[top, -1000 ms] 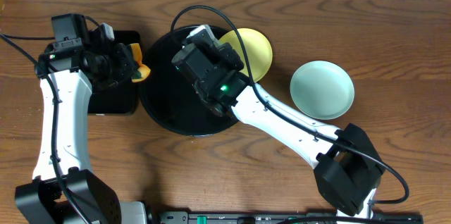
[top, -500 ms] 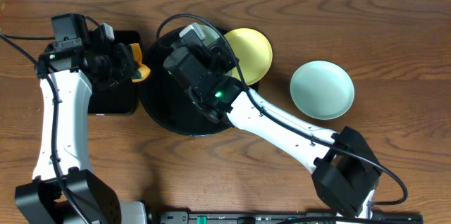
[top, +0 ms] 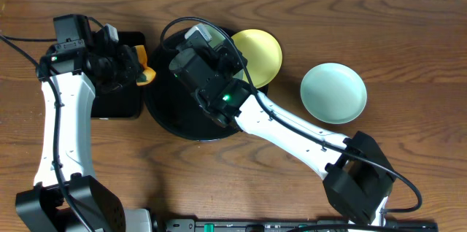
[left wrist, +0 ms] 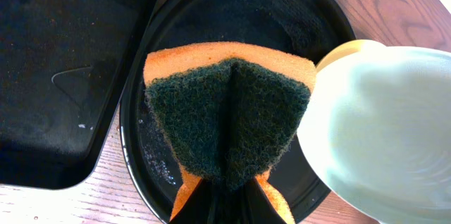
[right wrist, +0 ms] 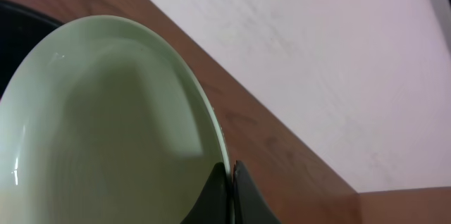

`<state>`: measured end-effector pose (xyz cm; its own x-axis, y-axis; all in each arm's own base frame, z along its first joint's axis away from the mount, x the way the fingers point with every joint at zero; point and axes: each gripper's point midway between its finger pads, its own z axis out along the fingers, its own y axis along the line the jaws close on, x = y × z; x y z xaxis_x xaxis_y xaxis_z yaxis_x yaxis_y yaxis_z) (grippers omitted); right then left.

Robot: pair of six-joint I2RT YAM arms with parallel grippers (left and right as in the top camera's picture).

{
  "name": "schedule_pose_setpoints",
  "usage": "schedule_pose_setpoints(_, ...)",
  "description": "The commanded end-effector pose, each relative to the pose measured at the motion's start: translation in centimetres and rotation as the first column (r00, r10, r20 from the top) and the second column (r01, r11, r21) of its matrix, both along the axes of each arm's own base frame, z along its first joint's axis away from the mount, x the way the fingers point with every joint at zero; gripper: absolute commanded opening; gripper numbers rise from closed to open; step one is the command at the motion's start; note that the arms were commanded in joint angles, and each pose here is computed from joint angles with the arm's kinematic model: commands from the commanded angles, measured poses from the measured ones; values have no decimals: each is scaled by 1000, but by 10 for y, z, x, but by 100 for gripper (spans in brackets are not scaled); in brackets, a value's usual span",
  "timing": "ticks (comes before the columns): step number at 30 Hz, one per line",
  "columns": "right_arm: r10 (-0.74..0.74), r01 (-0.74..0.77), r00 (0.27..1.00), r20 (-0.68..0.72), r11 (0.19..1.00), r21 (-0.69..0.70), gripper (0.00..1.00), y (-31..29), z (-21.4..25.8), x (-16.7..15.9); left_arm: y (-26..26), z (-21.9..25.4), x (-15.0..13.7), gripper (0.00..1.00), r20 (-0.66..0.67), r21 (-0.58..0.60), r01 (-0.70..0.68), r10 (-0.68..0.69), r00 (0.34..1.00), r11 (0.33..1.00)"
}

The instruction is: Clean dirty plates on tray and stack at the side

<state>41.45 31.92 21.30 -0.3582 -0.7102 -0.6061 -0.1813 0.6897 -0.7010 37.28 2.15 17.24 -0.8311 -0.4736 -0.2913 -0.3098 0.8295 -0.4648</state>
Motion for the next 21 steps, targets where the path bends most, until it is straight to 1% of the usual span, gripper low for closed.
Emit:
schedule_pose_setpoints(1,24,-21,999,-37,996,84,1,6,-1,-6,2,-4,-2,8,-13,3,-4,4,1000,1000)
schedule_pose_setpoints(3,56,-40,993,-106,989,146,1,7,-9,-9,2,-4,-2,8,-13,3,-4,4,1000,1000)
schedule_pose_setpoints(7,115,-27,961,-251,944,329,1,-1,-15,-14,2,-4,-2,8,-12,3,-4,4,1000,1000)
schedule_pose_setpoints(10,177,3,924,-339,884,468,1,-13,-10,-13,2,-4,-2,8,-12,3,-4,4,1000,1000)
schedule_pose_setpoints(13,252,38,881,-402,807,589,1,-30,-1,-9,2,-4,-2,8,-13,3,-4,4,1000,1000)
schedule_pose_setpoints(17,305,113,837,-455,717,688,1,-66,9,-2,2,-4,-2,8,-12,3,-4,4,1000,1000)
schedule_pose_setpoints(21,282,220,813,-509,661,717,1,-114,8,7,2,-4,-2,8,-12,3,-4,4,1000,1000)
